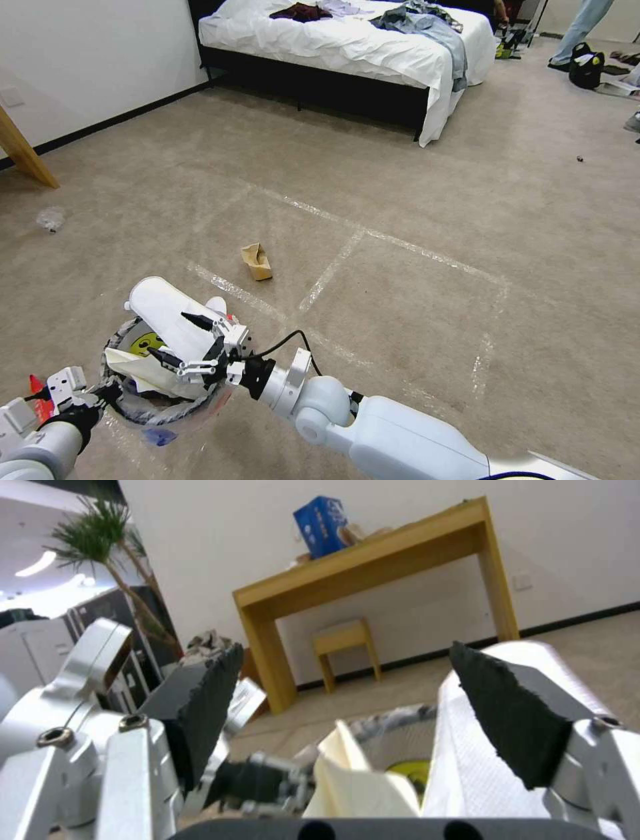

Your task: Pick up the trash bin and place the garbage on the floor into it.

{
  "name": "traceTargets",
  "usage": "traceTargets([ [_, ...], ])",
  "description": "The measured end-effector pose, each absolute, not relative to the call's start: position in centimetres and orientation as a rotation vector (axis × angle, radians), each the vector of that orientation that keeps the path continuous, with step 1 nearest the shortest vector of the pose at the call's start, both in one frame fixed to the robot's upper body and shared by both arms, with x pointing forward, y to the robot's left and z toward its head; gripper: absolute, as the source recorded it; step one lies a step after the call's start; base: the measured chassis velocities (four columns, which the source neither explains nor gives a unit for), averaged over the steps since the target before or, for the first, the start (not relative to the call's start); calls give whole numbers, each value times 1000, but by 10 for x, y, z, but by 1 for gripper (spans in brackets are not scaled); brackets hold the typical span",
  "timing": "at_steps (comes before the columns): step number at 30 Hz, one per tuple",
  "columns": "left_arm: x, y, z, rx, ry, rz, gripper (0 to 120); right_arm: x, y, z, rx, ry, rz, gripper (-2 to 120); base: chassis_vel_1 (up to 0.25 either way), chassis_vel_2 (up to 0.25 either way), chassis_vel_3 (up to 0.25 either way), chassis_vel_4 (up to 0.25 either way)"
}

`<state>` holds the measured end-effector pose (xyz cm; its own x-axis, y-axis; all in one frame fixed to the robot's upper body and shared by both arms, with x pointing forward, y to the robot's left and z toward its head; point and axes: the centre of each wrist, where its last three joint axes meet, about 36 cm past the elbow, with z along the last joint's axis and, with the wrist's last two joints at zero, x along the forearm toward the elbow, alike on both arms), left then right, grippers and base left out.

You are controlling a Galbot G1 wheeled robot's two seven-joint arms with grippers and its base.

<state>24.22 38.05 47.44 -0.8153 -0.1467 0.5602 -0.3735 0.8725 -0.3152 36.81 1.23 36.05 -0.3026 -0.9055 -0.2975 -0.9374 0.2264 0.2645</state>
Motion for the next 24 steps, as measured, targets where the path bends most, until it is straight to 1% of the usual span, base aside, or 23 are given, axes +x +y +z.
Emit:
traceTargets([
  [6, 242, 381, 475, 381, -2505, 570, 1, 353, 15, 354, -1847, 2392, 597, 74, 0, 0, 0, 0],
  [17, 240, 376, 475, 374, -2502, 577, 1, 341, 32, 348, -1904, 2374, 585, 73, 0, 0, 0, 0],
  [24, 238, 373, 474, 369, -2498, 583, 1, 345, 42, 343, -1923, 2379, 558, 73, 0, 0, 0, 0],
])
